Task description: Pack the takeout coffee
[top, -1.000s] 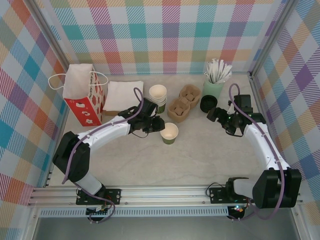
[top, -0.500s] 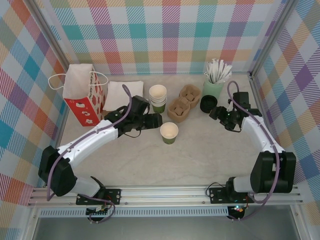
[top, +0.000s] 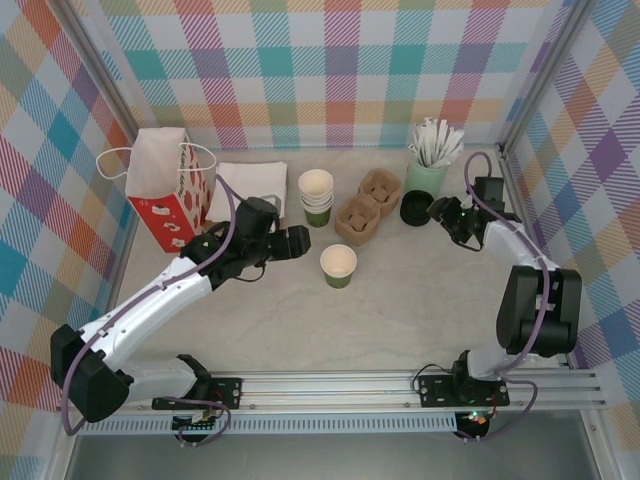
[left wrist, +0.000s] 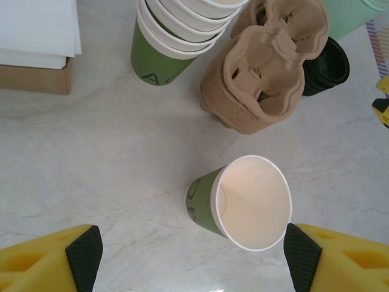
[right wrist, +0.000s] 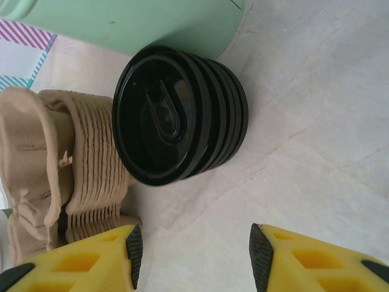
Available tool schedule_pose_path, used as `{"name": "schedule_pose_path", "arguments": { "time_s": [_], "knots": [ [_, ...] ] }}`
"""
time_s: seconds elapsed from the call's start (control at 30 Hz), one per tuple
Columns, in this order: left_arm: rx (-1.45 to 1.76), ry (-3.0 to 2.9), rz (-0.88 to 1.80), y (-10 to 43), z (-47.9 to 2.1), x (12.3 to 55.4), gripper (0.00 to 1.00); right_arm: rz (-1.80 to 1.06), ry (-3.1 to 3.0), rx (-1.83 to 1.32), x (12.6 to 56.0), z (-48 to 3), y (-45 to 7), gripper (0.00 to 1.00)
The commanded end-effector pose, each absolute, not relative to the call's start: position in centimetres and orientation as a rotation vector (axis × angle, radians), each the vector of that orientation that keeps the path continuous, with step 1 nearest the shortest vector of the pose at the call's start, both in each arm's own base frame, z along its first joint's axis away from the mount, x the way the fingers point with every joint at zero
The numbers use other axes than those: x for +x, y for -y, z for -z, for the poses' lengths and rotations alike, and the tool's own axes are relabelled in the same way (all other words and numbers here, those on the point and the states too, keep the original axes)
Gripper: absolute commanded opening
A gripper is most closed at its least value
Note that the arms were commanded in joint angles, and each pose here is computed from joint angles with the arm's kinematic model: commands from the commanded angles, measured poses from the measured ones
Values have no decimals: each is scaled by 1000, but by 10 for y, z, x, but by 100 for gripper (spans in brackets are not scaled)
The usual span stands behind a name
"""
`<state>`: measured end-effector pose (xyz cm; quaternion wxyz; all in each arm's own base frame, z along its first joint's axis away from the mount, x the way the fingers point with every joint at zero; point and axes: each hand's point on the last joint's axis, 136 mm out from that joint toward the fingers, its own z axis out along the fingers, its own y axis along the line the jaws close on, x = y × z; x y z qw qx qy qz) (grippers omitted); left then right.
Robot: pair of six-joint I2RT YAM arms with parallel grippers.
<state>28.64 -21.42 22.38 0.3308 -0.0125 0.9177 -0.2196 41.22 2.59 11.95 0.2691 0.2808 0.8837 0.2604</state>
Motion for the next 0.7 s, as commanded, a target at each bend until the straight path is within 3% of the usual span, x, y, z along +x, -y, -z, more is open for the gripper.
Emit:
{"name": "schedule_pose_path", "arguments": {
  "time_s": [0.0,0.67],
  "knots": [
    [-26,-2397,530,206,-223,280,81,-791,-2321,750,439,-132,-28,48],
    [-43,-2403,499,201,-220,280,82,-761,-2456,776,469,-89,-21,38]
  ]
}}
